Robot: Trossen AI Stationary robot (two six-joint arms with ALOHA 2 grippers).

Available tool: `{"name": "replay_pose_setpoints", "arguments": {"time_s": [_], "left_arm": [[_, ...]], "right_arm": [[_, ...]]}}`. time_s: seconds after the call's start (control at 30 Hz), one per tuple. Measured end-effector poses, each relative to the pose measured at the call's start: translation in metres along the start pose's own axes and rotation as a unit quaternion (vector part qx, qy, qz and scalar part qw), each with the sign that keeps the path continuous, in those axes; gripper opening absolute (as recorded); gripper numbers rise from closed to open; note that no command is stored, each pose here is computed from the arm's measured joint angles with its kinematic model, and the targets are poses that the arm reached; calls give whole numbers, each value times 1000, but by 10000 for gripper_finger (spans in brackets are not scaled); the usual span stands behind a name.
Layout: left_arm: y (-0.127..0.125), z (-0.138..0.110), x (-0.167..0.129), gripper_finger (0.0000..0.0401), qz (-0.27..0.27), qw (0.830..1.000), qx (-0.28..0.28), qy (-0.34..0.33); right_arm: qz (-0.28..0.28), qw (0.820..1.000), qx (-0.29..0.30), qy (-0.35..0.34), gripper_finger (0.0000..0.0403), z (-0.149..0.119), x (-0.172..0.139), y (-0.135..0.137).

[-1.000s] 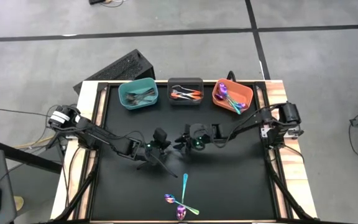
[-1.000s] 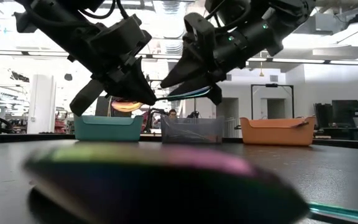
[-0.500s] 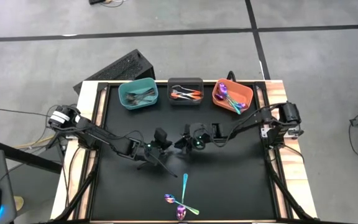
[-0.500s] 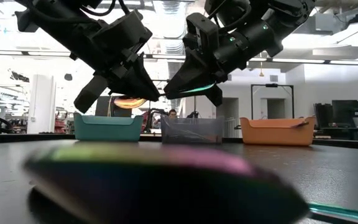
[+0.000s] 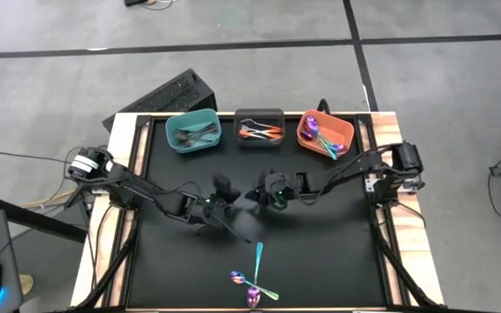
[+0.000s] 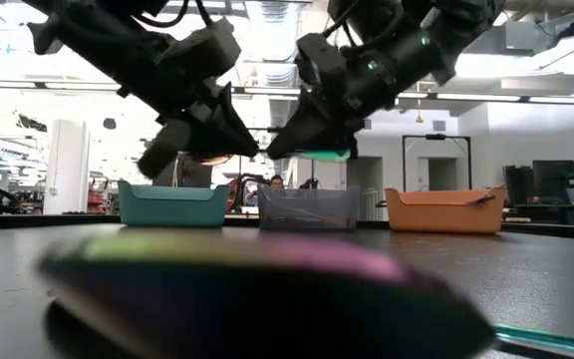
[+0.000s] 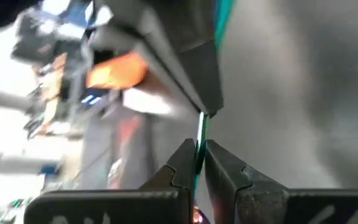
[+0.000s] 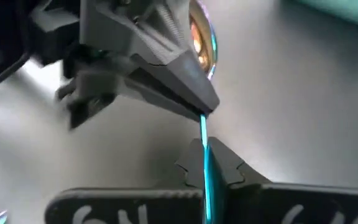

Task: Sort silverware by color (type)
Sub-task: Put the blue spoon into the orange bin

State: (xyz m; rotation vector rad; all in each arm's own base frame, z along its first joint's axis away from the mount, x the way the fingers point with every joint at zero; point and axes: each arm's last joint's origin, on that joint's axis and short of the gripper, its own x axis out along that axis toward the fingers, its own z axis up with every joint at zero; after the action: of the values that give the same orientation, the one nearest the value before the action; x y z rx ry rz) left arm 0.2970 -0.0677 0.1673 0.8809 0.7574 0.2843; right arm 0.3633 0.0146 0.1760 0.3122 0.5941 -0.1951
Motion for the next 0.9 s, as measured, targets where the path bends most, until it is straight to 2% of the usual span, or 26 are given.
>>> {"name": "replay_pose_setpoints", "arguments": {"time_s": [0.1, 0.17, 0.23, 0.3, 0.4, 0.47, 0.57, 0.63, 0.7, 0.8, 0.9], "left_arm": [[2, -4, -1, 20, 51, 997, -34, 45], [-1, -11, -2, 34, 58, 995, -41, 69], [-2, -13, -1, 51, 59, 993, -67, 78], [-1, -17, -3, 66, 89, 987, -94, 97], [-3, -27, -4, 85, 113, 979, -110, 132], [-4, -33, -6, 94, 113, 974, -126, 149], [-7, -40, -7, 100, 107, 969, -152, 165], [-9, -43, -8, 101, 99, 966, -173, 167], [-11, -45, -7, 101, 89, 963, -193, 167], [-13, -43, -6, 101, 72, 958, -227, 157], [-13, -39, -5, 101, 59, 957, -244, 142]], "right_arm": [[-74, 997, -8, 7, 13, -1, -7, -4], [-119, 991, -26, 53, 11, -14, -14, -14], [-153, 987, -32, 44, 10, -12, -18, -18], [-210, 977, -25, 25, 10, -6, -40, -25], [-278, 960, 0, 29, 9, -17, -65, -42], [-300, 953, 0, 43, 9, -30, -81, -54], [-315, 949, 32, 6, 9, -30, -112, -67], [-344, 938, 45, 22, 9, -42, -127, -82], [-362, 930, 60, 19, 8, -50, -138, -95], [-375, 924, 72, -11, 8, -48, -155, -109], [-382, 923, 51, 19, 8, -54, -160, -124]]}}
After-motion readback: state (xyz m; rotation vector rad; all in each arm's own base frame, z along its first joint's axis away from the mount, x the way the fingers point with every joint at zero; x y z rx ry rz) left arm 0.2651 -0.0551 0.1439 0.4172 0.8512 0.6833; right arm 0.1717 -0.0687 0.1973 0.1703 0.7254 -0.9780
